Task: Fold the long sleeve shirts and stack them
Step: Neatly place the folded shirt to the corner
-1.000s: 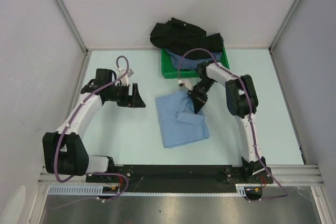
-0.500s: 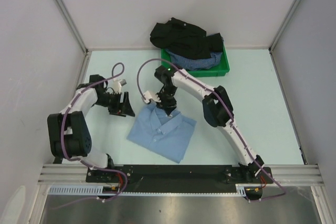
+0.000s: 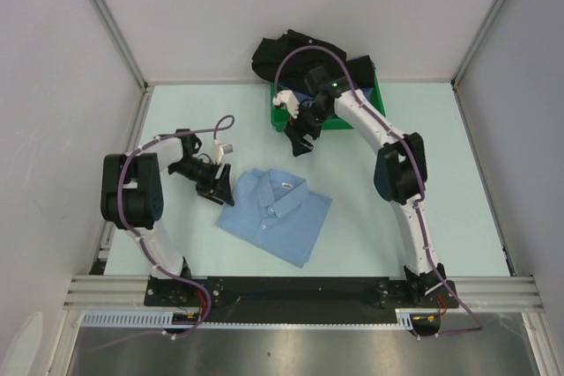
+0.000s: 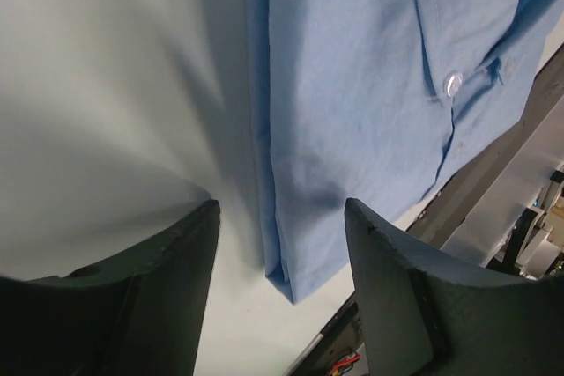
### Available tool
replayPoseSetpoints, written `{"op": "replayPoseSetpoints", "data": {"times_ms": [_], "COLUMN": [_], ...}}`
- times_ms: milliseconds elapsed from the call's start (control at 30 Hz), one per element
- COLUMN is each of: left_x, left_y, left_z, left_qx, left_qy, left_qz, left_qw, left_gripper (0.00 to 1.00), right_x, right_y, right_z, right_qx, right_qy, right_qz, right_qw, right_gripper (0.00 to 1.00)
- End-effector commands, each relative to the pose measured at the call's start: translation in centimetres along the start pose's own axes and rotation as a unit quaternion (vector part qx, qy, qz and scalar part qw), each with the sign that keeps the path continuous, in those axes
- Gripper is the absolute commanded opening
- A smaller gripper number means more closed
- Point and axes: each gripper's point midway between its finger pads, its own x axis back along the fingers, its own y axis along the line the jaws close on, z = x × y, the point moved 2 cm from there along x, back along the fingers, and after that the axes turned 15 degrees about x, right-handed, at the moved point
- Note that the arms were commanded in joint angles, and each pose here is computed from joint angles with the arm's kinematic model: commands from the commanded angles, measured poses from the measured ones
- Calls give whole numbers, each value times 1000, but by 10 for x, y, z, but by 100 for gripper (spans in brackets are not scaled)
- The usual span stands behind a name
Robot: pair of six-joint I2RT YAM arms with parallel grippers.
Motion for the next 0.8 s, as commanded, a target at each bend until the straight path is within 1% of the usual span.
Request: {"op": "replayPoseSetpoints", "data": {"times_ms": [0,33,67,133,167,200,233,300,333,400,433,500,600,667,700,767], "left_x": [-20,-24,-27,-37,-40,-44,-47,-53,-56,-57,-57,-52,-33,-19,-4,11], "left_y": [-1,-1,-2,-3,-5,-9,-8,-10,-8,-8,-8,-11,-11,-3,3,14], "left_z": [-25,-26,-28,-27,-27,-28,-28,-30,-30,-38,-41,-54,-78,-91,-106,-117], "left_qx": [-12,-12,-16,-24,-28,-31,-31,-31,-27,-18,-16,-12,1,15,18,22], "left_qy": [-8,-6,-6,6,7,10,14,14,15,5,0,-18,-64,-87,-110,-124], "left_qz": [-8,-9,-10,-20,-16,-12,-13,-15,-18,-20,-24,-29,-40,-54,-64,-84], "left_qw": [1000,1000,1000,999,999,999,999,999,999,1000,1000,999,997,995,992,989], "left_gripper": [63,62,61,58,57,56,52,47,41,31,18,0,0,0,0,0], "right_x": [70,80,90,95,102,111,110,126,128,139,145,153,165,171,172,180], "right_y": [18,16,21,26,25,27,31,30,32,30,31,29,27,26,26,23], "right_z": [-42,-34,-37,-22,-13,-12,-4,5,12,21,21,32,43,47,51,59], "right_qx": [-109,-131,-150,-183,-206,-212,-229,-251,-263,-282,-284,-301,-312,-313,-317,-325], "right_qy": [-100,-105,-112,-107,-109,-112,-106,-111,-109,-112,-115,-116,-115,-115,-114,-114], "right_qz": [14,18,18,18,23,30,28,41,43,55,60,70,87,97,99,110], "right_qw": [989,986,982,977,972,970,967,961,958,951,950,944,939,938,936,932], "right_gripper": [88,89,89,91,91,91,92,92,92,93,92,92,92,92,92,92]}}
